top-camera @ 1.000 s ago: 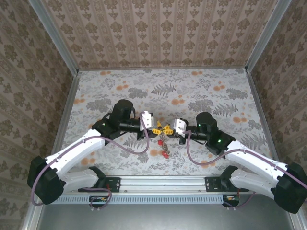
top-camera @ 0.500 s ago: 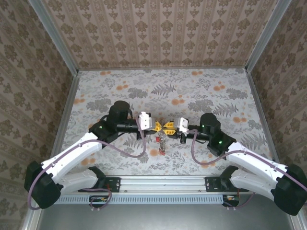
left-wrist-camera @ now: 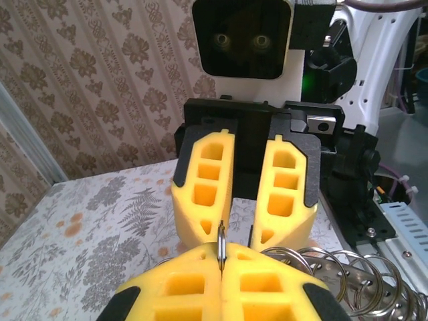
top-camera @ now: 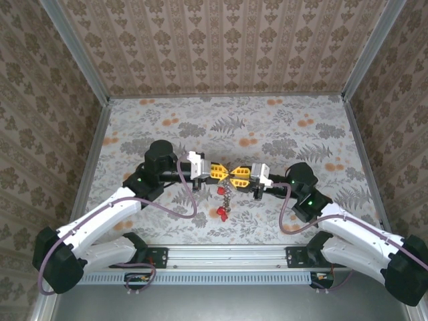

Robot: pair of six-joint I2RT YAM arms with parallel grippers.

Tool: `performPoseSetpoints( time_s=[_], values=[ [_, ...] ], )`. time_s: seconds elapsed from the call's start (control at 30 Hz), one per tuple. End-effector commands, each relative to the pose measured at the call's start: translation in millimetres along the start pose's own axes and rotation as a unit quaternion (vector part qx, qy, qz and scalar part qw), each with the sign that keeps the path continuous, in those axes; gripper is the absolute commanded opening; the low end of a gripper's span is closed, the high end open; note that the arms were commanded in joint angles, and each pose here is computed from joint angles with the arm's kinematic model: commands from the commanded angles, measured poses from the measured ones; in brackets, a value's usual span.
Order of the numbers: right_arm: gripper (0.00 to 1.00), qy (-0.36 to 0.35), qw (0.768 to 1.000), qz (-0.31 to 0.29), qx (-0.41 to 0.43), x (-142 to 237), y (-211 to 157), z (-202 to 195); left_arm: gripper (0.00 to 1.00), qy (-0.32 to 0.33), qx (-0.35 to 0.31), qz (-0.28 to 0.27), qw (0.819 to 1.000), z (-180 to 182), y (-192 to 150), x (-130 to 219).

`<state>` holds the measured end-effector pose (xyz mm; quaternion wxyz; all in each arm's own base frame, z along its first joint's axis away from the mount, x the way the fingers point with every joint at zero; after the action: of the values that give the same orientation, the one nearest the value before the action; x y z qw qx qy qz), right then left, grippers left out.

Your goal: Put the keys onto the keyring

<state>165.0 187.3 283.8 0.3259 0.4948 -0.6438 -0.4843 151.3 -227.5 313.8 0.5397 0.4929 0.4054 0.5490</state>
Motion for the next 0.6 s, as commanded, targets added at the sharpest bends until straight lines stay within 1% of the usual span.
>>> performPoseSetpoints(
  time_s=[0.0, 0.1, 0.13, 0.2, 0.27, 0.37, 0.43, 0.57],
  values=[
    [0.23, -0.02, 0.999, -0.025, 0.01, 5, 10, -3, 0.0, -0.021, -0.02, -0.037, 0.999, 1, 17, 2],
    [0.23, -0.016, 0.999, -0.027, 0.012, 7, 12, -3, 0.0, -0.03, -0.016, -0.04, 0.999, 1, 17, 1],
    [0.2, -0.01, 0.999, -0.028, 0.012, 6, 13, -2, 0.0, -0.032, -0.015, -0.04, 0.999, 1, 16, 0],
    [0.18, 0.014, 1.0, -0.022, 0.012, 5, 14, 0, 0.0, -0.033, -0.015, -0.042, 0.998, 1, 16, -1],
    [0.18, 0.029, 0.999, -0.018, 0.01, 3, 15, 0, 0.0, -0.034, -0.014, -0.043, 0.998, 2, 16, -2],
    [0.18, 0.032, 0.999, -0.016, 0.012, 0, 14, -1, 0.0, -0.039, -0.013, -0.047, 0.998, 2, 17, -3],
    [0.15, 0.04, 0.999, -0.013, 0.014, -1, 15, -1, 0.0, -0.045, -0.012, -0.048, 0.998, 1, 18, -5],
    [0.17, 0.053, 0.998, -0.013, 0.016, -4, 16, -1, 0.0, -0.051, -0.006, -0.044, 0.998, 1, 13, -8]
  ],
)
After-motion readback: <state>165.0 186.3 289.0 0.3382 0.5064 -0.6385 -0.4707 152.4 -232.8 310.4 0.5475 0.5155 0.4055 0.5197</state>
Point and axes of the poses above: each hand's point on the last joint's axis, 136 mm out from that joint toward the fingers, its own x axis back along the fingers, its own z axis along the line the jaws close on, y = z × x, the point moved 9 cm from there along x, back along the fingers, and after that the axes turned 3 degrees about x, right-handed, at the moved point
